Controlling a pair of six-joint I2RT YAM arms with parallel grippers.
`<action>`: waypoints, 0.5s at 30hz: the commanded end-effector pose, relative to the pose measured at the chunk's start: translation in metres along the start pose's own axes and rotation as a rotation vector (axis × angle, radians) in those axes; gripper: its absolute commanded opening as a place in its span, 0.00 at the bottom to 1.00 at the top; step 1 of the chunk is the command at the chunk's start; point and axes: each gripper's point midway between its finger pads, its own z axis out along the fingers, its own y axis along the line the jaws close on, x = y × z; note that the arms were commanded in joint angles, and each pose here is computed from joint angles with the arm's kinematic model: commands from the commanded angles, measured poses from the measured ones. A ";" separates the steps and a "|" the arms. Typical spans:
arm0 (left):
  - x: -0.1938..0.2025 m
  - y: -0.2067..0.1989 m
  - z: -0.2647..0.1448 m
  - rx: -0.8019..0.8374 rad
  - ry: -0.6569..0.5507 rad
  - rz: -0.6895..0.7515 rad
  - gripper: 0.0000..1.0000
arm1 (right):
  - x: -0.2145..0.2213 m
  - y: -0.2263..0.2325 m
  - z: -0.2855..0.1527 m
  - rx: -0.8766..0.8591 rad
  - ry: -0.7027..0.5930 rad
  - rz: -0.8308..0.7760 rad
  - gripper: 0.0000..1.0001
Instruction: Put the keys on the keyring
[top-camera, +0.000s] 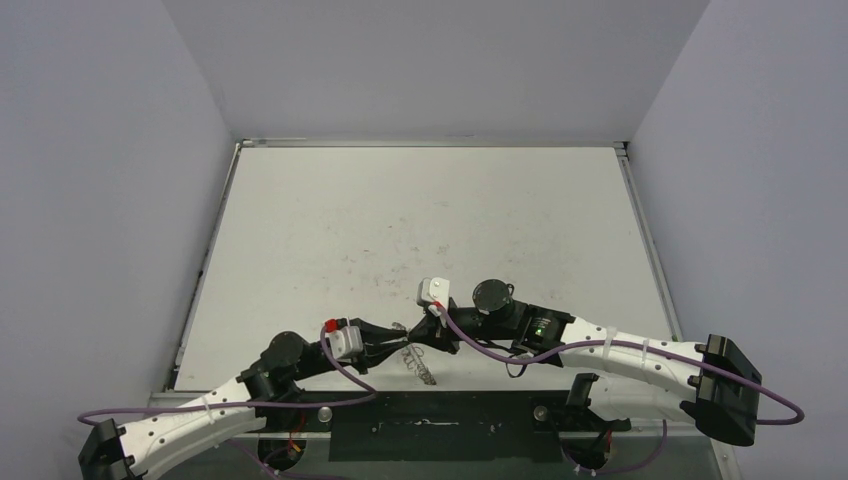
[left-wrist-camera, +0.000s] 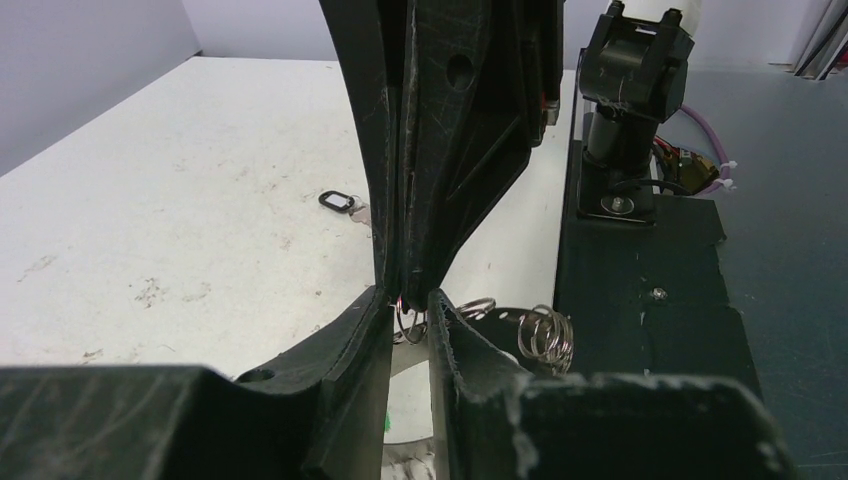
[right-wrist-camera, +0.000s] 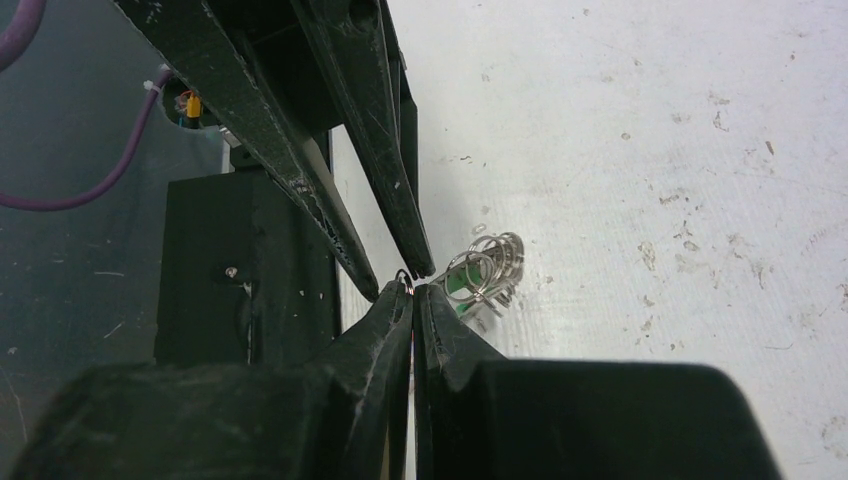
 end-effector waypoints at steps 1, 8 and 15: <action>-0.021 0.000 0.001 0.003 -0.027 0.029 0.18 | -0.040 -0.001 0.000 0.004 -0.109 -0.037 0.00; -0.015 0.000 -0.007 -0.019 -0.017 -0.026 0.15 | -0.040 -0.001 0.000 0.007 -0.112 -0.038 0.00; -0.010 -0.001 -0.009 -0.022 -0.023 -0.047 0.18 | -0.044 0.000 -0.001 0.005 -0.126 -0.022 0.00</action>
